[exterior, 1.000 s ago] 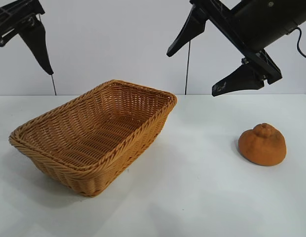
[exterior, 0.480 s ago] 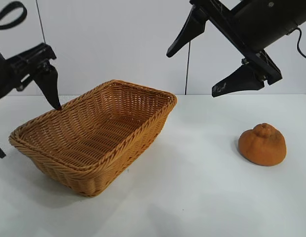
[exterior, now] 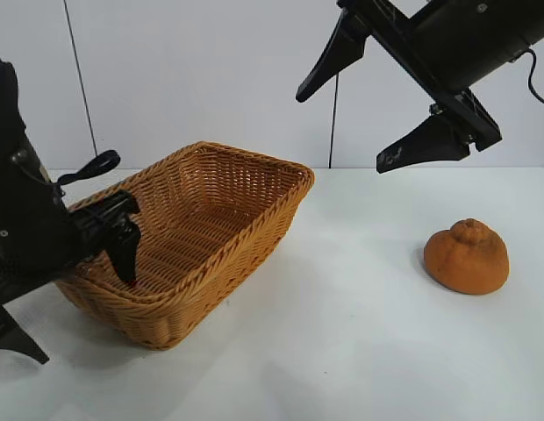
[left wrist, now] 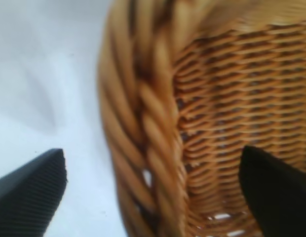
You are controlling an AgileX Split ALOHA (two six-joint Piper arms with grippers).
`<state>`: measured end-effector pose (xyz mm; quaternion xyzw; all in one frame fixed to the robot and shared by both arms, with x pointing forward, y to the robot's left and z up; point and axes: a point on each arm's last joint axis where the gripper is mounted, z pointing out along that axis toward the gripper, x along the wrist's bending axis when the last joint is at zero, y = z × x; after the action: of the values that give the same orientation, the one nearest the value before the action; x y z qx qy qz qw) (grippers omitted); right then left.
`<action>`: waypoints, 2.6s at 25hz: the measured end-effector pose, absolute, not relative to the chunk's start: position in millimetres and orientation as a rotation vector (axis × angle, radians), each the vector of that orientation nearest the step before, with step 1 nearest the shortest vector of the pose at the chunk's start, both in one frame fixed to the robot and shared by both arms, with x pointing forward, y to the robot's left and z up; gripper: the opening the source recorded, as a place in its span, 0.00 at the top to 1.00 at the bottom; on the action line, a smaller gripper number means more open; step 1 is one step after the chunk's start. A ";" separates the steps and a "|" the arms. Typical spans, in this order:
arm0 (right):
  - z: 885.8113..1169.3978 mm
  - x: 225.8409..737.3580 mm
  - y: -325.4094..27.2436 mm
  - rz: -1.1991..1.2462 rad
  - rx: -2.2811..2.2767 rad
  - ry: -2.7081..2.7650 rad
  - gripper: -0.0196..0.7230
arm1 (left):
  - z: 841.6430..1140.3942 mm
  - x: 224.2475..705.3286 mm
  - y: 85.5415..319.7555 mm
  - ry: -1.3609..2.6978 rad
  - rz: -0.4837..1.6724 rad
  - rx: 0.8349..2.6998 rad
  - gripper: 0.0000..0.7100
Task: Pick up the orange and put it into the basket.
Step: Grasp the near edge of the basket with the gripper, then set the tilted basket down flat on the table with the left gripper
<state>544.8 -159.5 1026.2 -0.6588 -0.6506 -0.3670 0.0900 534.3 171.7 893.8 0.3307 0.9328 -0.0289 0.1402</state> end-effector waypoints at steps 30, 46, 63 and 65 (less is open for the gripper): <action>1025.7 542.4 -158.7 -1.064 -1.938 -1.936 0.06 | 959.2 595.2 217.9 2.520 -0.154 1.053 0.88; 1025.5 542.1 -158.8 -1.059 -1.936 -1.940 0.06 | 948.9 647.4 215.5 2.189 -0.332 1.840 0.88; 1025.5 541.9 -158.7 -1.056 -1.933 -1.941 0.06 | 945.1 651.5 215.0 2.115 -0.278 1.890 0.88; 1025.5 541.9 -158.7 -1.056 -1.933 -1.941 0.06 | 939.7 650.3 213.0 2.113 -0.263 1.889 0.88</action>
<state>541.9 -158.7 1025.5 -0.6551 -0.6575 -0.3577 0.1027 650.3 213.0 939.7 0.6563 0.7344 -0.0915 0.1469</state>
